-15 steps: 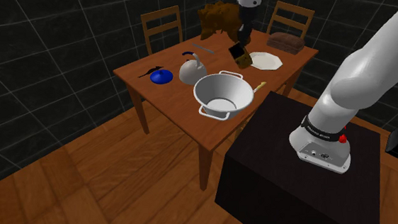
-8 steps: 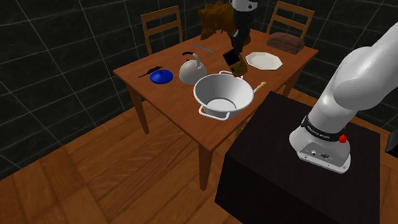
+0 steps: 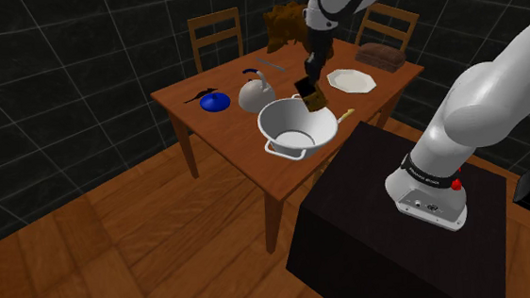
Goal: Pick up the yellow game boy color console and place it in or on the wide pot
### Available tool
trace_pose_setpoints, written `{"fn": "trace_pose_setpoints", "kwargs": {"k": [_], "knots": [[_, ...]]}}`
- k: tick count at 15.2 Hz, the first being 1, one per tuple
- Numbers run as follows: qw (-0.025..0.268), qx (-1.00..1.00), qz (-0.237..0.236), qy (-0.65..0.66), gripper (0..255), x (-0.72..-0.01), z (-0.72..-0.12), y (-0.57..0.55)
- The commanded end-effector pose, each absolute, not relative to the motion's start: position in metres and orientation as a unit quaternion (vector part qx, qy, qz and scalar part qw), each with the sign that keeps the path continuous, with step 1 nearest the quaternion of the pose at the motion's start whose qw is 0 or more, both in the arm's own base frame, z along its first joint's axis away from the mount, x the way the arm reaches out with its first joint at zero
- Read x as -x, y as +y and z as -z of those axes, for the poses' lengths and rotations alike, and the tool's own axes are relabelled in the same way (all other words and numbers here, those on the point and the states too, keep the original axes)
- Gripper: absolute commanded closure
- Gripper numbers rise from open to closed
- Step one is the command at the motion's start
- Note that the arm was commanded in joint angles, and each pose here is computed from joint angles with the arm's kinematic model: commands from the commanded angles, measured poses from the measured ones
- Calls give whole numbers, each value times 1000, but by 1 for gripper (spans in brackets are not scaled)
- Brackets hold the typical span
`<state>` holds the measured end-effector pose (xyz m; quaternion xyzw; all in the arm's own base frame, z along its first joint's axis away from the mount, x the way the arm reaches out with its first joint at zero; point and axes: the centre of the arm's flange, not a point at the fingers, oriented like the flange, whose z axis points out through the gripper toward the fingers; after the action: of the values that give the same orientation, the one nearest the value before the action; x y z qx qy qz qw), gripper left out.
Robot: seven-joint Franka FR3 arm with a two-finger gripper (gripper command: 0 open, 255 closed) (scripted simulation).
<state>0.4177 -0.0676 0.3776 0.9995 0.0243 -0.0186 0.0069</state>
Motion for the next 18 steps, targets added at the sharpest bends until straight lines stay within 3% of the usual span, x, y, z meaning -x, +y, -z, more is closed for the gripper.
{"fn": "trace_pose_setpoints", "kwargs": {"k": [1,18], "knots": [[7,-1000,18,24,255,-419,-366,-68],[7,-1000,18,24,255,-419,-302,-68]]}}
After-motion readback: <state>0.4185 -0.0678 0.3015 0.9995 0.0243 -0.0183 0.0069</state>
